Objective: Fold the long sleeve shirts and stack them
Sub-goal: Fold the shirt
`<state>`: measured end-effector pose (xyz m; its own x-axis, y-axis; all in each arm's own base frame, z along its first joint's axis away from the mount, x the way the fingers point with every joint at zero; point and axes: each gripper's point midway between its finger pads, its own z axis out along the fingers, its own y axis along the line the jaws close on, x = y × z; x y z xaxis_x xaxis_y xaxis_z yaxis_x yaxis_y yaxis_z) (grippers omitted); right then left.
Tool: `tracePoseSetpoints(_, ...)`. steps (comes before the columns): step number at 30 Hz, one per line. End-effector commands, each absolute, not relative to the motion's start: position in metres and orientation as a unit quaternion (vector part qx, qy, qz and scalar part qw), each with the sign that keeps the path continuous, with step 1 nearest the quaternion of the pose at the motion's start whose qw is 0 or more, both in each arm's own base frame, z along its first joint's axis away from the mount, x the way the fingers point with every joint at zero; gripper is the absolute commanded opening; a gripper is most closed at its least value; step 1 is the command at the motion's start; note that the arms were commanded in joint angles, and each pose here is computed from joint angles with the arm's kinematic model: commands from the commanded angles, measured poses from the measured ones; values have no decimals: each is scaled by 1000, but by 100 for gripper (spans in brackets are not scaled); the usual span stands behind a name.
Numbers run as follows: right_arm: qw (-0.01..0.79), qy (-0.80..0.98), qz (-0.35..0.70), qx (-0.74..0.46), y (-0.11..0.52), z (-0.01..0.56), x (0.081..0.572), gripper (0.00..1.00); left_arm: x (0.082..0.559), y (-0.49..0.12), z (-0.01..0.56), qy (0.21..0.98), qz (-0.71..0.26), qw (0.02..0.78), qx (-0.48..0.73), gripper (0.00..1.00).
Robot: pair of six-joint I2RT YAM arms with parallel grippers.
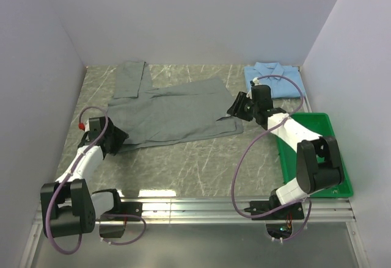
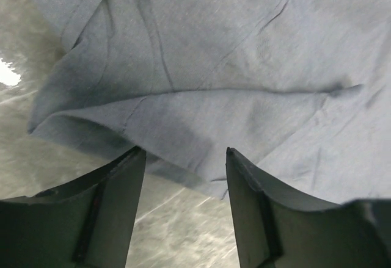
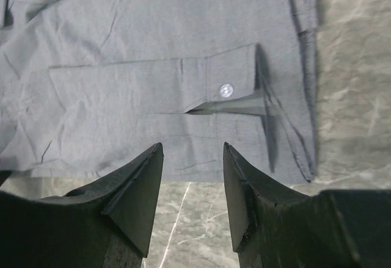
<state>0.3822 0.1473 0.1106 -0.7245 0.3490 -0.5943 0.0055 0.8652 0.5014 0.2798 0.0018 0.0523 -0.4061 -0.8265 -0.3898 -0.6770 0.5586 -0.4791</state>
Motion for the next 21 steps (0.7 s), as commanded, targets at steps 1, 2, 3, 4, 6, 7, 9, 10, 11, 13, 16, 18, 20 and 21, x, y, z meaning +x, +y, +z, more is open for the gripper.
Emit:
tracePoseSetpoints(1, 369, 885, 272, 85, 161, 118, 383, 52, 301, -2, 66, 801, -163, 338, -467, 60)
tracePoseSetpoints(2, 367, 884, 275, 84, 162, 116, 382, 52, 301, -2, 65, 796, -166, 339, -472, 60)
tracePoseSetpoints(3, 366, 884, 279, 85, 164, 115, 382, 52, 300, -2, 61, 796, -166, 339, -474, 57)
tracePoseSetpoints(4, 361, 885, 282, 85, 166, 113, 380, 52, 304, -1, 62, 791, -169, 349, -473, 56)
tracePoseSetpoints(6, 361, 882, 289, 89, 168, 110, 381, 52, 304, 0, 59, 783, -172, 351, -484, 53)
tracePoseSetpoints(7, 358, 882, 292, 91, 168, 109, 380, 52, 309, 1, 60, 776, -178, 360, -486, 51)
tracePoseSetpoints(9, 357, 879, 298, 100, 169, 106, 379, 52, 311, 1, 58, 763, -189, 360, -502, 48)
tracePoseSetpoints(10, 355, 880, 299, 103, 169, 103, 378, 52, 312, 2, 58, 757, -193, 360, -509, 47)
tracePoseSetpoints(11, 352, 879, 304, 104, 170, 100, 377, 52, 318, 2, 63, 742, -208, 373, -517, 46)
tracePoseSetpoints(13, 341, 881, 307, 116, 171, 91, 375, 52, 322, 6, 69, 726, -220, 382, -528, 42)
tracePoseSetpoints(16, 318, 886, 311, 133, 172, 75, 370, 52, 328, 11, 73, 707, -229, 387, -547, 40)
tracePoseSetpoints(18, 302, 888, 314, 147, 172, 67, 368, 52, 329, 16, 74, 693, -236, 389, -559, 39)
tracePoseSetpoints(20, 286, 892, 309, 163, 169, 56, 365, 51, 326, 18, 68, 682, -240, 386, -573, 38)
tracePoseSetpoints(21, 284, 893, 307, 169, 167, 54, 365, 52, 327, 22, 70, 673, -244, 392, -577, 37)
